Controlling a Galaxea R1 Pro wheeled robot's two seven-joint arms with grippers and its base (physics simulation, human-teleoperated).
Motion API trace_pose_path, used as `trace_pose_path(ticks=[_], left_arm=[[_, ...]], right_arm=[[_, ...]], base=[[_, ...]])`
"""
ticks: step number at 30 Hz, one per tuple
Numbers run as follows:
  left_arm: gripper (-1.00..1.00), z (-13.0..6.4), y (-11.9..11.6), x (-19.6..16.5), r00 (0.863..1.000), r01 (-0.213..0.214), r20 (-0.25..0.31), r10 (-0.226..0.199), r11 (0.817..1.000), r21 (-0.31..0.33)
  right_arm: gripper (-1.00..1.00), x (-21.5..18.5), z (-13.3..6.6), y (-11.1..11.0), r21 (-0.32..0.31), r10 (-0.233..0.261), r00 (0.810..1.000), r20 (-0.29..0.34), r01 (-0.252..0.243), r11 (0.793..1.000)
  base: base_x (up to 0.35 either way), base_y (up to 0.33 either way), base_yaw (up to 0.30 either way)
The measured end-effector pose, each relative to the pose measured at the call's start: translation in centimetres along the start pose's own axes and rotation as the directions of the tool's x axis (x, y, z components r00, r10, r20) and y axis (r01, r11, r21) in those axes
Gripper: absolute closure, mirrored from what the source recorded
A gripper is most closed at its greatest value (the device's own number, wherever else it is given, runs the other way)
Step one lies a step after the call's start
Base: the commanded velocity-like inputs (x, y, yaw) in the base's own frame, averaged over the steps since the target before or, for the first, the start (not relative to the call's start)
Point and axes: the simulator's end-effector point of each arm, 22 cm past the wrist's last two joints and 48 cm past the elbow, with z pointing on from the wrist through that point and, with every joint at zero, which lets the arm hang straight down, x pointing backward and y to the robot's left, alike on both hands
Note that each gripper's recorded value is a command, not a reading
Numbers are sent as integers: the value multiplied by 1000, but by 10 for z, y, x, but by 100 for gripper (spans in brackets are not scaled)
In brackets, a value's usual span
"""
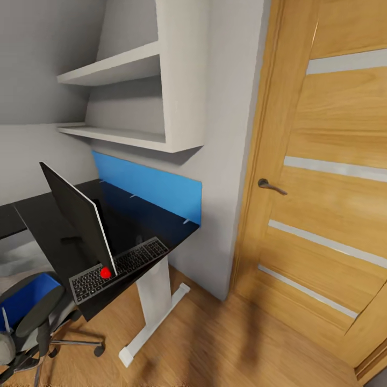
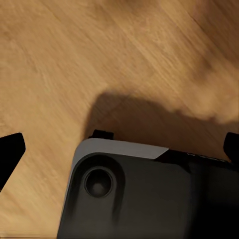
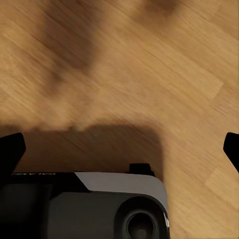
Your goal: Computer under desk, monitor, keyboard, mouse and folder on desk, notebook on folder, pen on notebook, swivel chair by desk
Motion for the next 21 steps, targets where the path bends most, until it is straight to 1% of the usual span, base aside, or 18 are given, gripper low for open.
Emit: trace_pose_path(ticks=[21], left_arm=[[-100,-2,1,11,1000,-1,-28,1,1000,-5]], right_arm=[[-100,11,-1,-1,0,-5,1000,-27,5,1000]], base=[[0,0,169]])
